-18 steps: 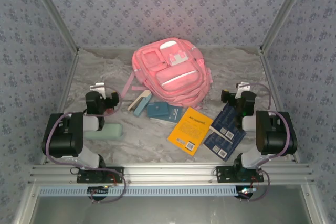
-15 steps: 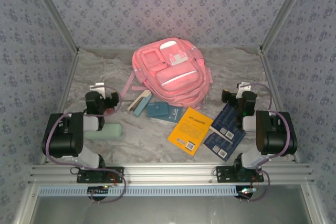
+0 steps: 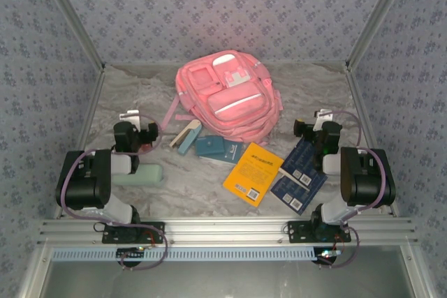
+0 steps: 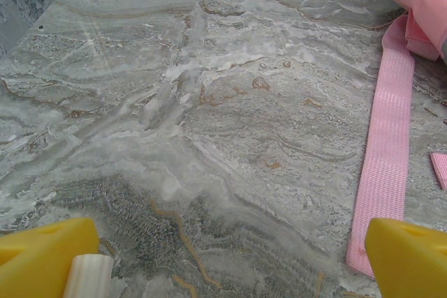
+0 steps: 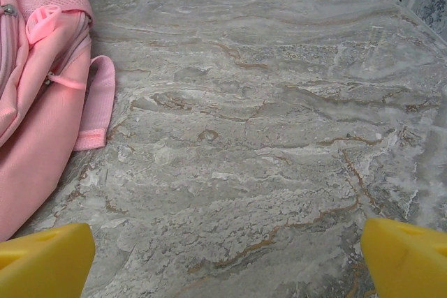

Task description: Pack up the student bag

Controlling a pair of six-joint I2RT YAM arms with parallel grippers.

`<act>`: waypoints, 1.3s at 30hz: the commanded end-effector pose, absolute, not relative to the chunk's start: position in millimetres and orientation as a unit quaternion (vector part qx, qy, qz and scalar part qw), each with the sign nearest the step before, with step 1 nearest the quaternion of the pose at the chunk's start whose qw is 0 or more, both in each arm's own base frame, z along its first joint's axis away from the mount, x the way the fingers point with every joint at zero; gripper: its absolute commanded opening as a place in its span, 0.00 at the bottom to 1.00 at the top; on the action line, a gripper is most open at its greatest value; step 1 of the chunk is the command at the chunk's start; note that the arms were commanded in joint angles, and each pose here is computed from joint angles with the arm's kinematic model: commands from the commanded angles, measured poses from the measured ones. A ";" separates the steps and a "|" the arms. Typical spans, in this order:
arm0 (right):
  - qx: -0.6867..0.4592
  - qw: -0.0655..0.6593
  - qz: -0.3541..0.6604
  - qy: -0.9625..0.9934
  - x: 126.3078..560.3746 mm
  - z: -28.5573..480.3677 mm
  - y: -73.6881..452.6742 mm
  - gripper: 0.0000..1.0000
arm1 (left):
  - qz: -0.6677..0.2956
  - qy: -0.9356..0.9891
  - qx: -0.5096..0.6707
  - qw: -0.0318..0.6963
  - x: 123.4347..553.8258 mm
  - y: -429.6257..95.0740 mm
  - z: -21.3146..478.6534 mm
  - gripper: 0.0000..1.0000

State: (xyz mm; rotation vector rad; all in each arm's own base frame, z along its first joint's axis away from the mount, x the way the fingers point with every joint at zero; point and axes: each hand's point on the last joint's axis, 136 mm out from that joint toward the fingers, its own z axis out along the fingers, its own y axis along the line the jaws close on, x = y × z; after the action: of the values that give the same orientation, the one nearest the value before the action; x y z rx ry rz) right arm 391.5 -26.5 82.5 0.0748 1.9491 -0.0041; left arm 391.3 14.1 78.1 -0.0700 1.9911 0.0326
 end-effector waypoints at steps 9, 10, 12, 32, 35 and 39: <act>0.038 0.579 0.018 0.814 385.6 93.9 -19.7 1.00 | 0.008 0.834 -0.032 0.551 398.1 16.1 111.4 0.98; 0.047 0.586 0.007 0.809 379.8 101.9 -23.8 1.00 | 0.003 0.834 -0.023 0.552 396.3 11.9 120.0 0.98; 0.070 0.605 -0.029 0.792 368.0 130.1 -36.2 1.00 | 0.004 0.826 -0.003 0.563 392.2 4.7 145.1 0.98; 0.062 0.576 0.138 0.803 288.4 328.3 71.7 1.00 | -0.063 0.839 0.171 0.513 306.2 -168.3 307.4 0.98; 0.076 0.533 0.230 0.811 292.9 330.7 86.1 1.00 | -0.043 0.869 0.124 0.478 325.3 -164.1 297.3 0.98; 0.077 0.389 0.242 0.886 298.6 303.8 101.4 1.00 | -0.132 0.902 0.067 0.407 355.2 -191.6 272.1 0.98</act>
State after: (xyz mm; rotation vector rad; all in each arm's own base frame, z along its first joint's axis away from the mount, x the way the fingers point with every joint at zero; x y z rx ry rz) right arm 303.9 70.1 368.3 0.1714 1.7998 0.4479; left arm 338.6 -183.1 319.6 0.3368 2.0054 -0.2037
